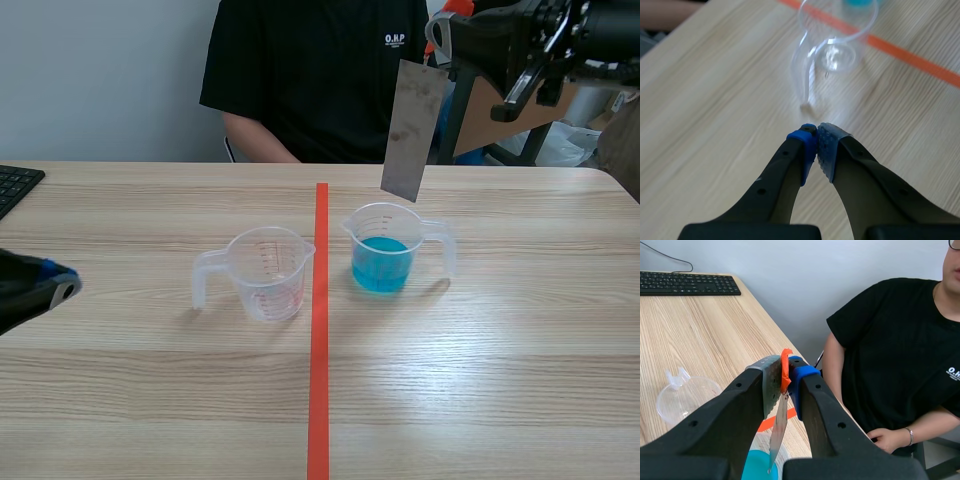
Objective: Do the redox reaction experiment.
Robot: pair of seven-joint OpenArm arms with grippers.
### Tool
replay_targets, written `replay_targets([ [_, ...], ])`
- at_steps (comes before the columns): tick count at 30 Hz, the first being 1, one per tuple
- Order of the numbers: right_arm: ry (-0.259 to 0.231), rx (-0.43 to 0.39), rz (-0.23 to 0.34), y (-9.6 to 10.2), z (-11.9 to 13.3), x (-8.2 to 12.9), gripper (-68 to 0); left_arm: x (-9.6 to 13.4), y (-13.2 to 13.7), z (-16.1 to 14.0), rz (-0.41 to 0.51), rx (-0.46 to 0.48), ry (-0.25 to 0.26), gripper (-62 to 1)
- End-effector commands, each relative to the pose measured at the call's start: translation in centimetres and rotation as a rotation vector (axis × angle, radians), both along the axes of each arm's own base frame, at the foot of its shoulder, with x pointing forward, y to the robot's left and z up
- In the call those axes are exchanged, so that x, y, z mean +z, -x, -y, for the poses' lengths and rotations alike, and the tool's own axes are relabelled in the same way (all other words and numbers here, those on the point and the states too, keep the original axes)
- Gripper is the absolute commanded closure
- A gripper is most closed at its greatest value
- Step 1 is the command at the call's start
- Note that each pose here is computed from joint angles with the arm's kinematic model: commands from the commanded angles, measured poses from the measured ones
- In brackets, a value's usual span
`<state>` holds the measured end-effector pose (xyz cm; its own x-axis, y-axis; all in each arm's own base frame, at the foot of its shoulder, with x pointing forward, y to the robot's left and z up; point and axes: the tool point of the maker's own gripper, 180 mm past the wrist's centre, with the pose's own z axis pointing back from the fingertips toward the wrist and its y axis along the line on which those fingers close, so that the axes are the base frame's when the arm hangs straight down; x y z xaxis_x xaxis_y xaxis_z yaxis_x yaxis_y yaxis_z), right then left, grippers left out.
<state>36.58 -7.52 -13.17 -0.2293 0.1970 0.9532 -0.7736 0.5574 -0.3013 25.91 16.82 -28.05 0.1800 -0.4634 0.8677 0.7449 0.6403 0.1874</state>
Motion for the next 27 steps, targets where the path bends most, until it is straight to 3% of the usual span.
replay_targets([
  [1, -0.016, 0.021, 0.032, 0.3, -0.2, 1.3, -1.3, 1.2, -0.7, 1.6, 0.035, -0.029, 0.039, -4.0],
  [17, -0.016, 0.021, 0.032, 0.3, -0.2, 1.3, -1.3, 4.5, -5.9, 13.1, 0.172, -0.204, 0.082, -4.0],
  [27, -0.016, 0.022, 0.031, 0.3, -0.2, 1.3, -1.3, 2.1, -9.7, 17.8, 0.162, -0.217, 0.072, -4.0],
])
